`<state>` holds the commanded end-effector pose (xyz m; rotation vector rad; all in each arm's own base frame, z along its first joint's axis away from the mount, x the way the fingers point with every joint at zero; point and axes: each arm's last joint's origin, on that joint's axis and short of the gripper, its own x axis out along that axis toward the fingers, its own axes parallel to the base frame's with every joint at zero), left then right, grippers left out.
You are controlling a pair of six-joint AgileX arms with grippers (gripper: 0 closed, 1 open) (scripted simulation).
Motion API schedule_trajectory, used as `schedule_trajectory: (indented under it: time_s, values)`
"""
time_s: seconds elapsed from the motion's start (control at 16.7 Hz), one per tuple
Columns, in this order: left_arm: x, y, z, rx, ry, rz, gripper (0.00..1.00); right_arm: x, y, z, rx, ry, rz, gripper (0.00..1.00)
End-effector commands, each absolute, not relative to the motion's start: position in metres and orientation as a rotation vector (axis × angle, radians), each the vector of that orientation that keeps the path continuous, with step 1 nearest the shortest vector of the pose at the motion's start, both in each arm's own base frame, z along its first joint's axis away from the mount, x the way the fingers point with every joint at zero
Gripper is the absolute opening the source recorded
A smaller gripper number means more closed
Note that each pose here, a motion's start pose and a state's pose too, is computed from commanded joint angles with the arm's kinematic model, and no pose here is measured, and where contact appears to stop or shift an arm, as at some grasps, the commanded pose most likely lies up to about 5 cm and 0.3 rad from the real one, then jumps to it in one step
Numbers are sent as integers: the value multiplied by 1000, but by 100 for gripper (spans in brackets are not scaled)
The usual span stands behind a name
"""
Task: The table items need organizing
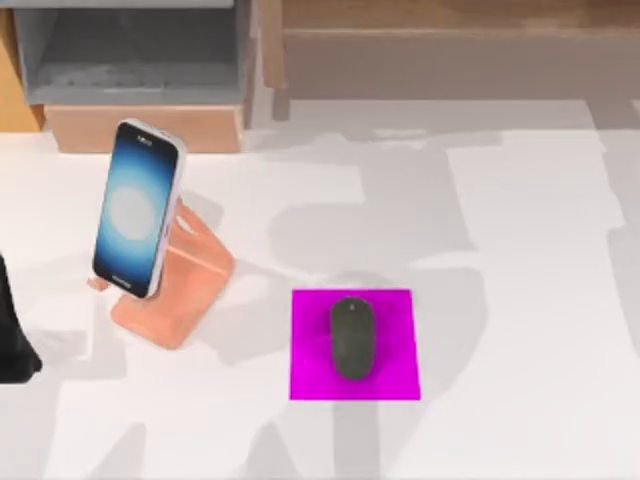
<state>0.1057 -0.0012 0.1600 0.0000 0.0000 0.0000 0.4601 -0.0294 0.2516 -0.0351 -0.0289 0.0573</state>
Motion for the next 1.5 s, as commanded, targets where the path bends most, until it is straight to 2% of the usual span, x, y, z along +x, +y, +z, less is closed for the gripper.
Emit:
schedule_trajectory:
  time_s: [0.36,1.26,1.5]
  values:
    - [106,-1,160,0,0,0,100,457,-123,241,-10,-2,-13,0]
    - [106,-1,160,0,0,0,100,456,-126,240,-8,0,-15,0]
    - [106,-1,160,0,0,0,100,456,-126,240,-8,0,-15,30]
